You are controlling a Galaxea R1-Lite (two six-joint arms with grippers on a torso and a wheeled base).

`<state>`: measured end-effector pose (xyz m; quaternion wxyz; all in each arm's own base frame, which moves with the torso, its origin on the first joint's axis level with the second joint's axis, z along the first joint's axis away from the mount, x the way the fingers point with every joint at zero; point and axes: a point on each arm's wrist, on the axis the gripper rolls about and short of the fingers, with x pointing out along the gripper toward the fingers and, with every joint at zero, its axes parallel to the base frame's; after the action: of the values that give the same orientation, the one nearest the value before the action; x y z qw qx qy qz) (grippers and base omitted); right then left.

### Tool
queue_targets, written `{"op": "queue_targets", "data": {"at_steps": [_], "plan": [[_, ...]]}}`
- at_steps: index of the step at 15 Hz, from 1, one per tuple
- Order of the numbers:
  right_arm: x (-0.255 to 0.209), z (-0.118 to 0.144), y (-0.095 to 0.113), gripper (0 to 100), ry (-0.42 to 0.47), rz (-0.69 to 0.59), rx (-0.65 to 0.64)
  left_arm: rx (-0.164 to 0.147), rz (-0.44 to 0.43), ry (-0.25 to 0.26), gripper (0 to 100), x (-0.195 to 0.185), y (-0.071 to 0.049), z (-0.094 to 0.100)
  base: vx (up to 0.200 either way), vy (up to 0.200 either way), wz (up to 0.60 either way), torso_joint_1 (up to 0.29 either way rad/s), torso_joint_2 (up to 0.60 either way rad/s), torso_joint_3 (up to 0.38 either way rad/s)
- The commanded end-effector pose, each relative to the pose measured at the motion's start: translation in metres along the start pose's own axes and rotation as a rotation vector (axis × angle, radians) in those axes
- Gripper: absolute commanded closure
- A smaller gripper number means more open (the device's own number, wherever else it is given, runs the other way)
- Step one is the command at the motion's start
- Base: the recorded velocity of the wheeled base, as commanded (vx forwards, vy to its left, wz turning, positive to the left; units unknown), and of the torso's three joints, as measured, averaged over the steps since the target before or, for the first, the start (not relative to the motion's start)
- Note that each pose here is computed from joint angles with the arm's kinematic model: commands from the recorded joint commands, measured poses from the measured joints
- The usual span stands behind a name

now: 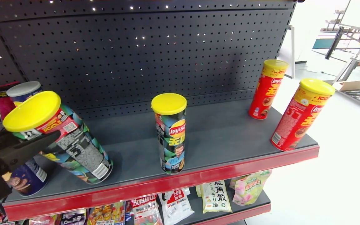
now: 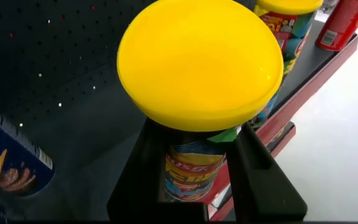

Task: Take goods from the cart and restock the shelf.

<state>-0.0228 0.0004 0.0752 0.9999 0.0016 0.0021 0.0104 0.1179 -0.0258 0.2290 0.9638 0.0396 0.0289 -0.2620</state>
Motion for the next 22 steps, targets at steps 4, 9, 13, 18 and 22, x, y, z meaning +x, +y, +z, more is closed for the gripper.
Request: {"op": "queue_targets", "data": {"at_steps": [4,9,13,18,22], "plan": [[0.0,0.0,0.0,0,-0.001,0.001,0.0,0.014,-0.089,-0.006,100,0.084,0.015,0.011,0.0,0.0,0.0,0.0,0.0,0.0],[0.0,0.0,0.0,0,0.0,0.001,0.0,0.011,-0.125,0.003,100,0.149,0.025,0.023,0.0,0.0,0.0,0.0,0.0,0.0],[0.0,0.0,0.0,0,-0.001,0.001,0.0,0.003,-0.177,0.032,100,0.188,0.017,0.016,0.0,0.0,0.0,0.0,0.0,0.0],[0.0,0.0,0.0,0,-0.001,0.001,0.0,0.006,-0.146,0.038,100,0.228,0.021,0.011,0.0,0.0,0.0,0.0,0.0,0.0],[0.0,0.0,0.0,0,-0.001,0.001,0.0,0.007,-0.128,0.045,100,0.246,0.016,0.008,0.0,0.0,0.0,0.0,0.0,0.0]]}}
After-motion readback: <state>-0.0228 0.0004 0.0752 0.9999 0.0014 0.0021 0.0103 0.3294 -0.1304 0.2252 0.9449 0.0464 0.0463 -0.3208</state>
